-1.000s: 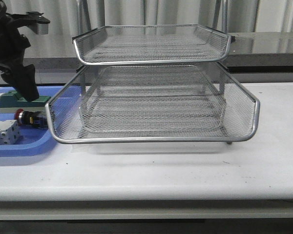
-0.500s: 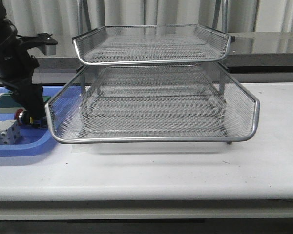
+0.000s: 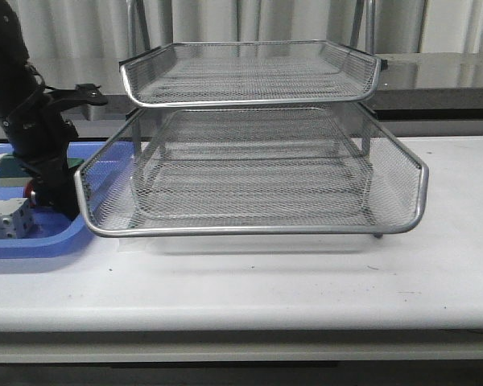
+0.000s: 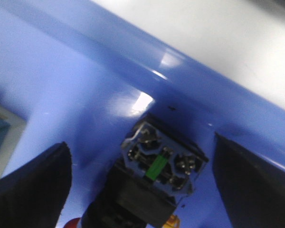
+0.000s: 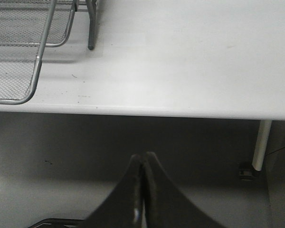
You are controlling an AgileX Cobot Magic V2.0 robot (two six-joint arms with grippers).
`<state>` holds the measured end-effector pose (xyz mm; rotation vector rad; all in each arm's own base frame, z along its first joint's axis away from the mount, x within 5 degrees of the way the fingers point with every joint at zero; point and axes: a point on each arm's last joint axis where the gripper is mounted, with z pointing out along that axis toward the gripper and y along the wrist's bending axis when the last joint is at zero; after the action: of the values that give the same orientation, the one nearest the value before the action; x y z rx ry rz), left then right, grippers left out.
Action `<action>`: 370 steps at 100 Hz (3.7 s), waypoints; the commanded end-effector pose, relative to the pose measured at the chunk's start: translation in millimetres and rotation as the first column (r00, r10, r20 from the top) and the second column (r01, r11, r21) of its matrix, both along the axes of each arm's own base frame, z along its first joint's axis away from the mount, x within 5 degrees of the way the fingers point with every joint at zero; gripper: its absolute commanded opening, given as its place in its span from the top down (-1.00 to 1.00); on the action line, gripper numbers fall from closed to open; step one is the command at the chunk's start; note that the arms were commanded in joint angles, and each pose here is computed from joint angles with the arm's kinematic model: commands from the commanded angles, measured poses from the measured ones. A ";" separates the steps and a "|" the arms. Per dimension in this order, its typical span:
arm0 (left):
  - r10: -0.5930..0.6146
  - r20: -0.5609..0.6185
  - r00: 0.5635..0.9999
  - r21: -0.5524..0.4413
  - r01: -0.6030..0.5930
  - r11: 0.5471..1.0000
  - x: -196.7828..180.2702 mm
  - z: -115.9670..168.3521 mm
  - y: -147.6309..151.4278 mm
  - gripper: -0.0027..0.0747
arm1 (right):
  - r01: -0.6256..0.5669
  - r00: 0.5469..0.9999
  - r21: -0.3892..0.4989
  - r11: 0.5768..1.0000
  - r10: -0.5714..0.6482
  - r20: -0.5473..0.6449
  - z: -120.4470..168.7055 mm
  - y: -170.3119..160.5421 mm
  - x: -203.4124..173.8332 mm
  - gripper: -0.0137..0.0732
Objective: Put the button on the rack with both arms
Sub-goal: 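Lower the left gripper onto the red button in the blue tray and grasp, then lift the red button with the left gripper and carry it over the rack, then lower the button into the pulled-out middle tier and open the left gripper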
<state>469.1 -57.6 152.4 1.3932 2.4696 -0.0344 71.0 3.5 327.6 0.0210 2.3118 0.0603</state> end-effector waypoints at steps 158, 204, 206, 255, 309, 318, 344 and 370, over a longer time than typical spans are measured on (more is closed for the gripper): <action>0.229 0.222 0.948 -0.075 -0.218 0.973 -49.4 222.9 9.7 0.98 | 0.001 0.996 -0.011 1.000 0.000 0.087 13.5 -0.8 2.9 0.85; 0.173 0.195 0.966 -0.143 -0.146 0.979 -145.1 255.4 -18.0 0.98 | 0.001 0.996 -0.011 1.000 0.000 0.087 13.5 -0.8 2.9 0.85; 0.164 0.191 0.968 -0.149 -0.137 0.979 -149.1 255.7 -20.7 0.98 | 0.001 0.996 -0.011 1.000 0.000 0.087 13.5 -0.8 2.9 0.85; -0.152 0.071 0.986 -0.281 0.166 0.945 -190.3 233.8 -129.9 0.98 | 0.001 0.996 -0.011 1.000 0.000 0.087 13.5 -0.8 2.9 0.85; -0.205 0.110 0.973 -0.303 0.229 0.925 -158.9 159.9 -211.9 0.98 | 0.001 0.996 -0.011 1.000 0.000 0.087 13.5 -0.8 2.9 0.85; -0.202 0.106 0.974 -0.296 0.225 0.928 -154.5 152.3 -214.6 0.98 | 0.001 0.996 -0.011 1.000 0.000 0.087 13.5 -0.8 2.9 0.85; -0.205 0.081 0.975 -0.285 0.220 0.933 -151.4 142.0 -217.1 0.87 | 0.001 0.996 -0.011 1.000 0.000 0.087 13.5 -0.8 2.9 0.85; -0.205 0.079 0.976 -0.286 0.219 0.933 -151.6 141.9 -217.2 -0.08 | 0.001 0.996 -0.011 1.000 0.000 0.087 13.5 -0.8 2.9 0.85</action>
<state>323.1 -273.0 263.3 1.5693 2.2356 -0.3615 71.0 3.4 327.6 0.0208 2.3118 0.0592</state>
